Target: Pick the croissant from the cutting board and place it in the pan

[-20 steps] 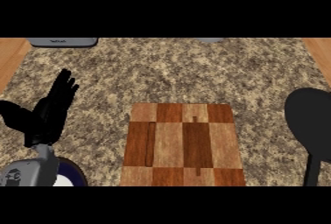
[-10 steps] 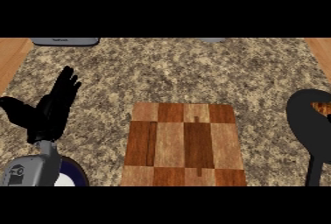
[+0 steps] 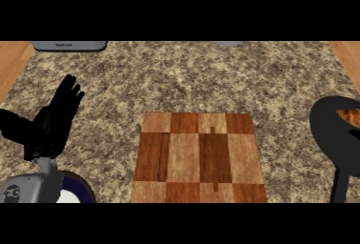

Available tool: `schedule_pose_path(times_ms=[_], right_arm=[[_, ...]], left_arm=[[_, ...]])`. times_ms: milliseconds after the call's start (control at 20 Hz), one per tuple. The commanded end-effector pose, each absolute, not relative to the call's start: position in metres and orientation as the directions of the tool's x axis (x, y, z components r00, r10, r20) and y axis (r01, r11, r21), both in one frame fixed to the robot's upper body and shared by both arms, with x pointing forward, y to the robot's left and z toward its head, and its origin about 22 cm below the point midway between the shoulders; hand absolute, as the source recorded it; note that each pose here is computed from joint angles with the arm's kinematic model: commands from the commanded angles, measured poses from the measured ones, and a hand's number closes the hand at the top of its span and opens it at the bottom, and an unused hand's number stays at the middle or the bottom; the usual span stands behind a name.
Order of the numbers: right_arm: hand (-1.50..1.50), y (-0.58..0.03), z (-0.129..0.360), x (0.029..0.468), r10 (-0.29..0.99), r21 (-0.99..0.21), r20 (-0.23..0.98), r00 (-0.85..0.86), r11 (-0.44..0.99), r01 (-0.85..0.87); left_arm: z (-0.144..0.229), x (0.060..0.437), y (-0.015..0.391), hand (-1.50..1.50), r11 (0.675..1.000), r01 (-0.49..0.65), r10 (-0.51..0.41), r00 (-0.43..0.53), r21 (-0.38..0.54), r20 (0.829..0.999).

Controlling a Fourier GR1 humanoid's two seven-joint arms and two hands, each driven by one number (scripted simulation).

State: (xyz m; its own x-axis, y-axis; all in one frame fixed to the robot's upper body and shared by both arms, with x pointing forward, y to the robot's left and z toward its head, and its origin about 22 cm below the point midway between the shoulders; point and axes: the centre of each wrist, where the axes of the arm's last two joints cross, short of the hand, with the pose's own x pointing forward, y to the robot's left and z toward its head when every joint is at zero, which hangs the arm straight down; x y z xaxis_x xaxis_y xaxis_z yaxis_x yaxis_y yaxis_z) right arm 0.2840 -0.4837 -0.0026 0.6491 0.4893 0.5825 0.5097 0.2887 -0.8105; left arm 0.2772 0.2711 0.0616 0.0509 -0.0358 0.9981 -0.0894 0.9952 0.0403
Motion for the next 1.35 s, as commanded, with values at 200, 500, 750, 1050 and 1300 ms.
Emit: schedule_pose_path(times_ms=[200,500,750,1050,1300], right_arm=[[-1.5,-0.515,0.013,0.249,0.386,-0.518,0.839,0.383,0.354,0.778],[-1.5,-0.539,0.01,0.171,0.33,-0.369,0.914,0.237,0.432,0.823],[-1.5,-0.535,-0.01,0.094,0.292,-0.261,0.95,0.111,0.547,0.795],[-1.5,-0.507,0.016,0.045,0.322,-0.284,0.939,0.124,0.52,0.806],[-1.5,-0.486,0.01,0.022,0.329,-0.281,0.937,0.121,0.501,0.818]], left_arm=[[0.07,0.28,0.286,0.0,0.992,-0.115,-0.038,0.057,0.044,0.998],[0.047,0.268,0.277,0.0,0.991,-0.133,-0.02,0.076,0.03,0.997],[0.064,0.276,0.271,0.0,0.991,-0.131,-0.02,0.064,0.028,0.998],[0.063,0.274,0.276,0.0,0.995,-0.087,-0.038,0.043,0.042,0.998],[0.05,0.277,0.288,0.0,0.995,-0.099,-0.025,0.063,0.031,0.998]])
